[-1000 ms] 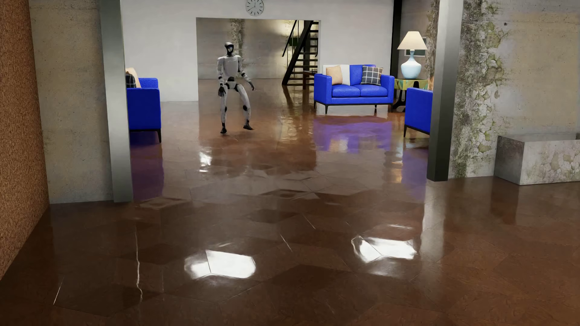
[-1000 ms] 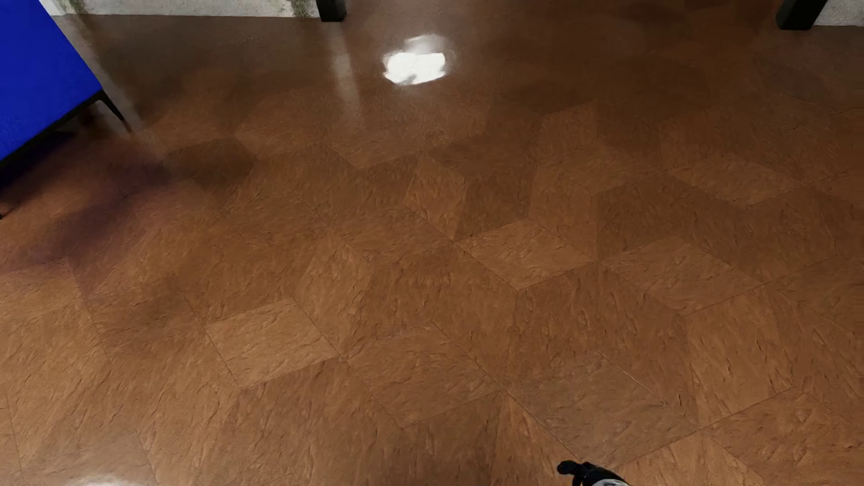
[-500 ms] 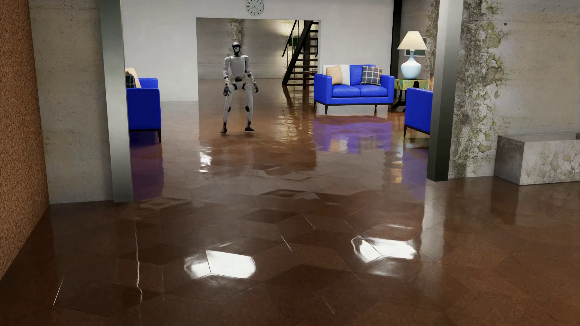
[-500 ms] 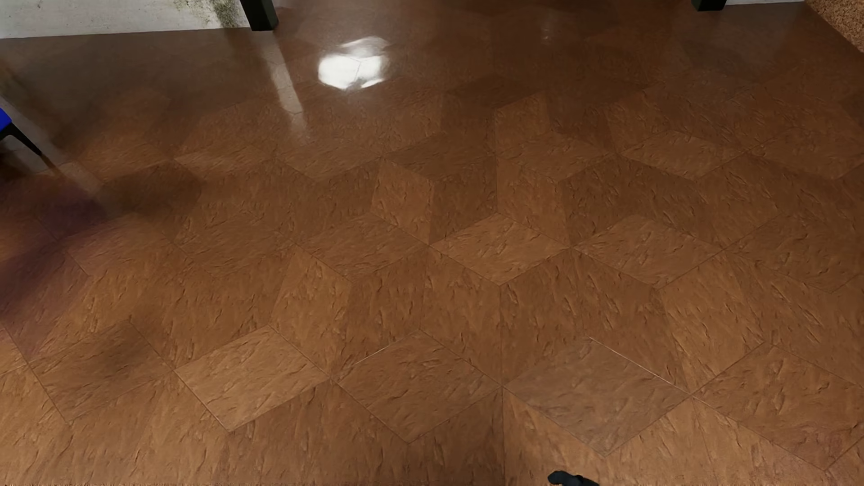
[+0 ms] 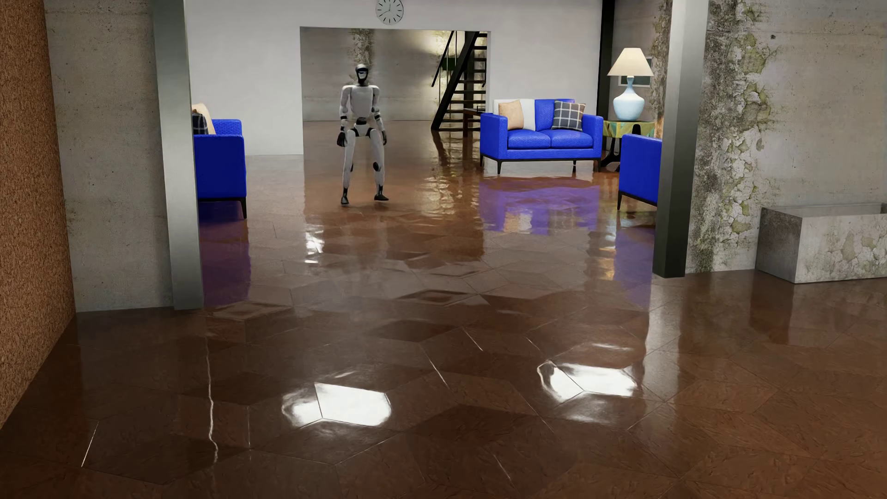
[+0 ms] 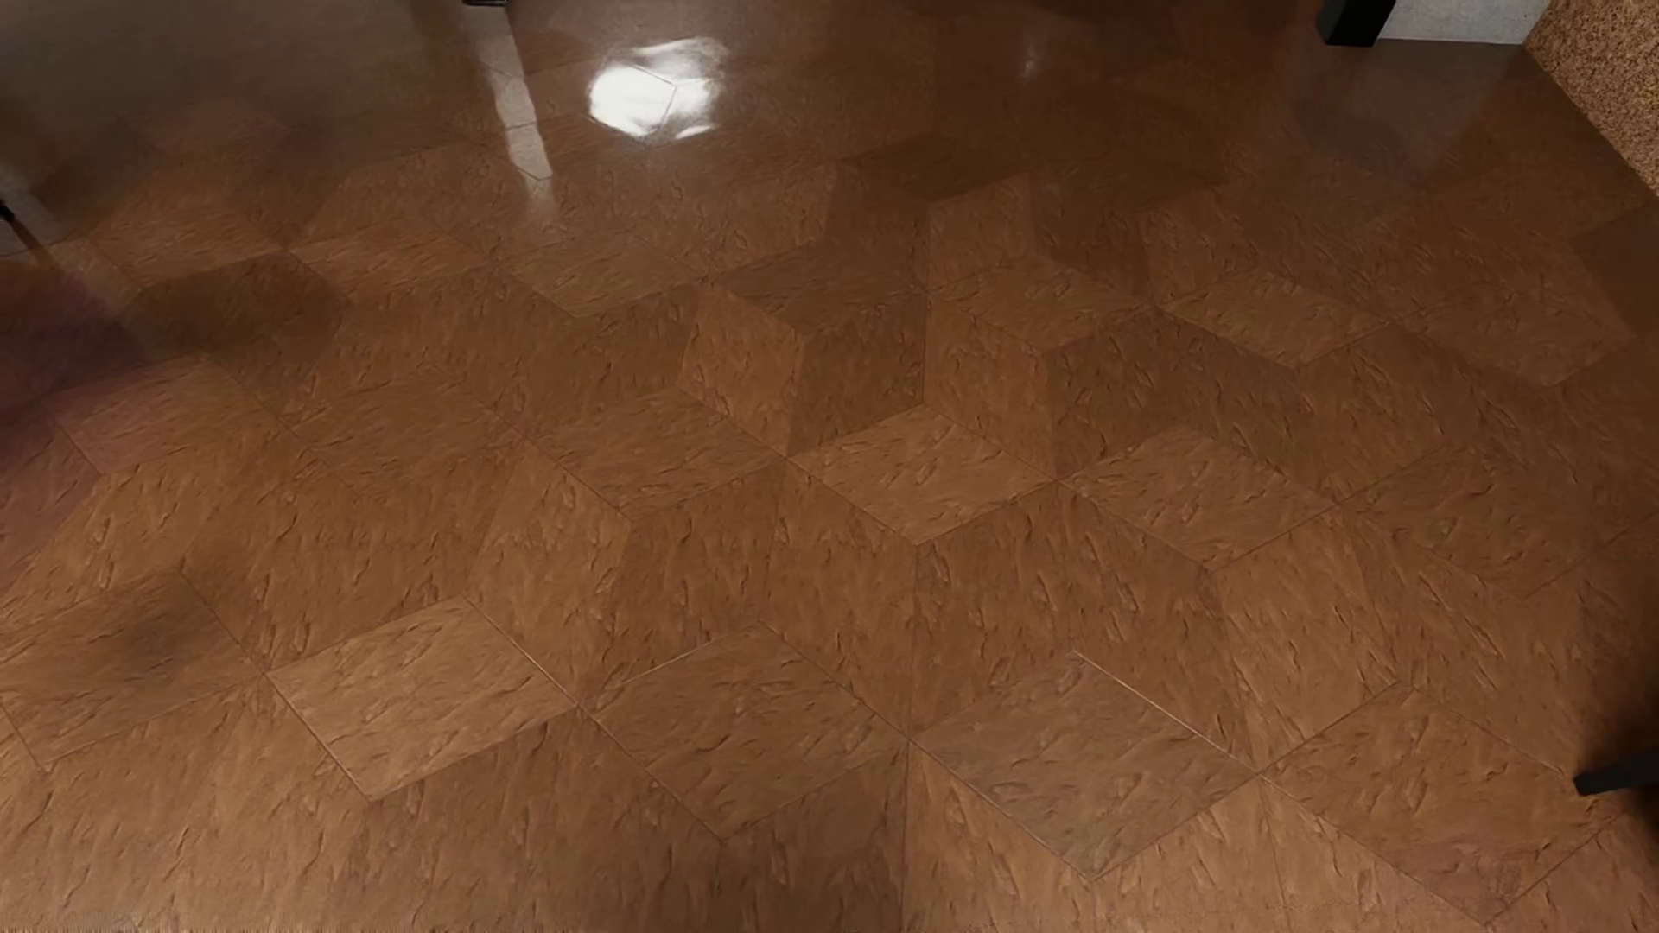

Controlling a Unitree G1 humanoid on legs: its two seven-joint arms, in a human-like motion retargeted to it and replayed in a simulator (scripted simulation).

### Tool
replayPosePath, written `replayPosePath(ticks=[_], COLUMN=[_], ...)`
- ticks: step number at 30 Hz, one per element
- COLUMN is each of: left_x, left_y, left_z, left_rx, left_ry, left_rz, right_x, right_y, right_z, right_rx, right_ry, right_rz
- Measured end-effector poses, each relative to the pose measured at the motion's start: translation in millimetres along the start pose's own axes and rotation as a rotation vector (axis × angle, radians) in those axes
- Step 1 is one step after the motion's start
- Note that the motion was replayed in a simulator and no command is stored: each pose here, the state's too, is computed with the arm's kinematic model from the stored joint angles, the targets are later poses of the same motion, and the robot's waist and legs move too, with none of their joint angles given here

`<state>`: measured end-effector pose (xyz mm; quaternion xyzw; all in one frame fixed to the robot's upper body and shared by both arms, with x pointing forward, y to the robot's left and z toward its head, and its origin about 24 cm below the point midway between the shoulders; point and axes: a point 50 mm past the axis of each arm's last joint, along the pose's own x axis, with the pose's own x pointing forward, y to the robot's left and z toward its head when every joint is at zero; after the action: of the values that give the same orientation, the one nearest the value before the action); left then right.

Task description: Do a 180

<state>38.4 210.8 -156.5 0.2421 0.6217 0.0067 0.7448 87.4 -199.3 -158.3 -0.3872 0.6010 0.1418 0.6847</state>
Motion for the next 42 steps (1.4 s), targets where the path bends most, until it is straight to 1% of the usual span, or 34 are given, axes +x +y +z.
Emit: replayPosePath(ticks=[2, 5, 8, 9, 11, 13, 16, 17, 19, 22, 24, 26, 28, 29, 31, 32, 33, 34, 35, 38, 40, 42], left_x=[0.6, 1.0, -7.3, -11.9, -19.2, -20.1, -11.4, -8.0, -2.1, 4.0, 5.8, 5.3, 1.5, -0.4, -4.3, -5.6, -6.1, -4.8, -3.3, -1.4, -0.5, 2.1], left_y=[0.6, 20.6, 43.5, 49.2, 53.5, 53.0, 53.0, 52.4, 47.2, 33.5, 29.2, 34.4, 35.2, 38.8, 43.6, 45.6, 47.0, 48.9, 50.3, 52.4, 51.4, 49.9], left_z=[-0.8, 19.2, 56.3, 65.7, 76.3, 73.0, 48.8, 36.9, 15.5, -1.4, 5.1, 23.8, 46.0, 51.3, 64.4, 70.1, 74.7, 75.3, 74.3, 62.5, 52.6, 47.2], left_rx=[0.053, 0.064, 0.073, 0.079, 0.082, 0.084, 0.108, 0.101, 0.062, 0.088, 0.149, 0.186, 0.179, 0.162, 0.141, 0.134, 0.110, 0.095, 0.113, 0.165, 0.190, 0.192], left_ry=[0.005, -0.085, -0.277, -0.343, -0.419, -0.410, -0.275, -0.214, -0.099, 0.014, -0.005, -0.084, -0.191, -0.225, -0.289, -0.308, -0.322, -0.308, -0.288, -0.257, -0.229, -0.189], left_rz=[-0.020, 0.059, 0.189, 0.213, 0.238, 0.233, 0.205, 0.192, 0.157, 0.056, -0.007, -0.004, 0.052, 0.098, 0.153, 0.178, 0.192, 0.198, 0.194, 0.178, 0.170, 0.172], right_x=[-2.7, -9.7, -13.0, -12.7, -9.0, -3.3, -0.1, -1.0, -4.8, -11.3, -12.8, -9.5, -3.0, 0.2, 3.1, 2.8, 2.0, 0.9, -0.2, -1.6, -2.7, -6.0], right_y=[-21.0, -43.6, -59.6, -65.8, -78.2, -88.5, -100.5, -103.9, -108.3, -104.0, -95.0, -79.3, -58.4, -43.1, -8.8, 2.0, 9.0, 15.0, 18.8, 10.7, -1.0, -12.1], right_z=[22.2, 43.3, 45.7, 43.7, 36.2, 27.6, 26.6, 31.1, 39.5, 38.5, 26.1, 6.1, -19.5, -31.6, -42.3, -47.2, -49.7, -48.3, -43.3, -16.0, 7.9, 23.7], right_rx=[0.015, 0.059, 0.085, 0.076, 0.006, -0.115, -0.284, -0.311, -0.243, -0.002, 0.114, 0.186, 0.166, 0.105, -0.056, -0.075, -0.061, -0.030, 0.003, 0.069, 0.042, -0.066], right_ry=[-0.095, -0.208, -0.244, -0.241, -0.199, -0.115, -0.028, -0.037, -0.100, -0.216, -0.225, -0.154, -0.032, 0.032, 0.097, 0.119, 0.138, 0.143, 0.128, 0.018, -0.072, -0.147], right_rz=[-0.122, -0.230, -0.277, -0.290, -0.298, -0.269, -0.248, -0.267, -0.327, -0.388, -0.399, -0.366, -0.286, -0.215, 0.007, 0.074, 0.090, 0.073, 0.049, -0.028, -0.073, -0.137])
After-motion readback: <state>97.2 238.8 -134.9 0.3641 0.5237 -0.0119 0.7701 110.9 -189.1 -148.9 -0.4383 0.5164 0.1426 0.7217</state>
